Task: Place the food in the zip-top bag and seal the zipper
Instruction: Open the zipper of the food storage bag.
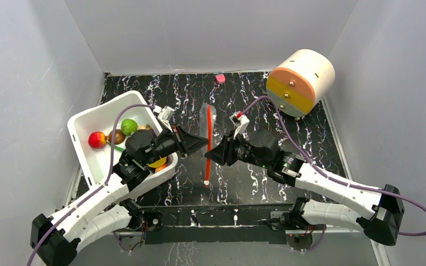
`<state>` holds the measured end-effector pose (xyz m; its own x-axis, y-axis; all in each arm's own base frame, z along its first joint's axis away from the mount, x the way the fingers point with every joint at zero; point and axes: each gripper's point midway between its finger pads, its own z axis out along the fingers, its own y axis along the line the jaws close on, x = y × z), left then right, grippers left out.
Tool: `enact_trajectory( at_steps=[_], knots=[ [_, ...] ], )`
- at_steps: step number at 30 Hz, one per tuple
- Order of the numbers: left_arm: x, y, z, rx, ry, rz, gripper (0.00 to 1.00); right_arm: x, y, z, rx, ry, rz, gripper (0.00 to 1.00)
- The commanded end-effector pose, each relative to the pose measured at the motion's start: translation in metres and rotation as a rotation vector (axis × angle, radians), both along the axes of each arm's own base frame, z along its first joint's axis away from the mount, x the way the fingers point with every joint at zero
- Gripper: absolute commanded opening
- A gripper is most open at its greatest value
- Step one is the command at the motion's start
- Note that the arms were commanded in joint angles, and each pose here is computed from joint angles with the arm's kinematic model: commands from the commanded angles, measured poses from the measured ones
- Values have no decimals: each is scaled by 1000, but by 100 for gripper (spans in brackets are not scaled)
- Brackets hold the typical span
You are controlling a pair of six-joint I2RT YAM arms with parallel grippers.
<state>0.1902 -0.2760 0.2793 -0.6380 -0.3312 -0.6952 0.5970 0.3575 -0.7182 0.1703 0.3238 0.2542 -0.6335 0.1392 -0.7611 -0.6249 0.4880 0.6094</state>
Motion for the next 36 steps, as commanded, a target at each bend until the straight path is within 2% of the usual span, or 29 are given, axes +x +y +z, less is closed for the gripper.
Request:
enact_trajectory(
  at_steps=[1,6,7,10,11,12,15,18,22,27,32,33,34,36],
  knots=[
    [-8,-4,24,-58,-66,-47,2,4,-2,21,45,-37,-29,29],
    [-12,-4,26,-92,-107,-66,0,13,-5,17,17,-42,-74,31],
    [-12,-4,23,-99,-109,-64,0,13,-5,17,15,-45,-72,26],
    [-9,-1,20,-99,-111,-41,0,14,-5,21,18,-62,-72,2],
    [-8,-1,17,-85,-109,-35,0,14,-6,21,19,-66,-74,0],
    [-7,0,13,-61,-115,-28,2,13,-7,22,22,-71,-74,0],
    [-5,4,3,23,-130,-16,24,10,-8,26,29,-87,-56,0],
    [-13,4,1,62,-173,-66,36,5,-6,27,35,-96,-23,1],
    [-21,0,3,75,-204,-132,41,-2,-1,26,42,-99,25,5],
    [-18,-4,-1,94,-189,-146,45,-12,7,27,57,-105,102,6],
    [-17,-8,-7,107,-167,-160,45,-16,8,26,55,-101,128,6],
    [-17,-8,-8,108,-163,-163,41,-16,8,25,55,-100,129,6],
    [-17,-9,-9,106,-161,-168,33,-17,7,25,54,-101,130,6],
    [-21,-11,-6,87,-172,-190,13,-16,6,26,53,-103,124,7]
  ],
)
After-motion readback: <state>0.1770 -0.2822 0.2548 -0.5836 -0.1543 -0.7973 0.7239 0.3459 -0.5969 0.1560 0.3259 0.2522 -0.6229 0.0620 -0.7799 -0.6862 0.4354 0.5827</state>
